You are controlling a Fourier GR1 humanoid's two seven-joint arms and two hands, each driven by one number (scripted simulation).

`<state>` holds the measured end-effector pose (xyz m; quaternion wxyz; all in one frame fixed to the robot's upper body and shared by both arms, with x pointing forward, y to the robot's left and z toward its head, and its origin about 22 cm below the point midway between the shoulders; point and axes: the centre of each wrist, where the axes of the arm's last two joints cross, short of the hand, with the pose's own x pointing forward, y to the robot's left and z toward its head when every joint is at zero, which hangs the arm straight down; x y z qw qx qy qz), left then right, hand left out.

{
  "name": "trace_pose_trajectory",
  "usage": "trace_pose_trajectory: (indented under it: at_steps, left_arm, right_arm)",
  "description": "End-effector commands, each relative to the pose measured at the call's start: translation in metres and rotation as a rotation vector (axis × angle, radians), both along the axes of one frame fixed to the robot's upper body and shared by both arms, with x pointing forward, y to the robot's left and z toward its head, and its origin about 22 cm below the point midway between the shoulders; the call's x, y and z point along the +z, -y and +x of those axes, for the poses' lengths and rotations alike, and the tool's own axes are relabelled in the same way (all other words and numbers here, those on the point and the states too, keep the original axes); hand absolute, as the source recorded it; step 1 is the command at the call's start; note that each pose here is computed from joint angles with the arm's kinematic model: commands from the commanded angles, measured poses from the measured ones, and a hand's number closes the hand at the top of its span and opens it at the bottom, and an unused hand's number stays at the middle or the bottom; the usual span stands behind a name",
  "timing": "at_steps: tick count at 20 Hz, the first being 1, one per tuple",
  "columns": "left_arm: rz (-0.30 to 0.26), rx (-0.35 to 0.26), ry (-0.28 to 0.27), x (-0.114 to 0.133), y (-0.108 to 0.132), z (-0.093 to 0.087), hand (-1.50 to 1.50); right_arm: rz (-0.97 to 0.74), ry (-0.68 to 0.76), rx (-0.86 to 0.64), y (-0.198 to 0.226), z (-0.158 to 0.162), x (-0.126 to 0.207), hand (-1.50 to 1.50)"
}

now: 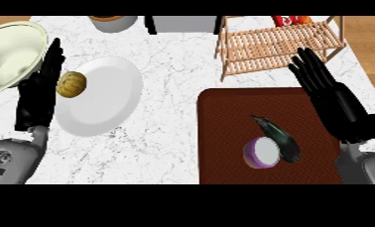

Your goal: Pick the eggplant from the tray and place it in the tiered shelf

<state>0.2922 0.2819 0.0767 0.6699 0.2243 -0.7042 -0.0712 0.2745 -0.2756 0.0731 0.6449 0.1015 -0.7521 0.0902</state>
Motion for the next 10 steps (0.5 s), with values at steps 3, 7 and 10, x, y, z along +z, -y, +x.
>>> trace_pose_trajectory:
  at_steps: [3, 7, 10]
  left_arm:
    - [-0.078, -0.162, 0.006, -0.015, 0.037, -0.002, 0.0]
    - [-0.128, -0.202, -0.024, -0.024, 0.046, -0.007, 0.0]
    - [-0.142, -0.266, -0.036, -0.026, 0.058, -0.007, 0.0]
  right_arm:
    - [-0.136, -0.177, 0.011, 0.027, 0.033, 0.0, -1.5]
    - [0.443, -0.418, -0.156, 0.024, 0.015, -0.069, -1.5]
    - [-0.599, -0.306, -0.251, 0.099, 0.021, 0.001, 1.5]
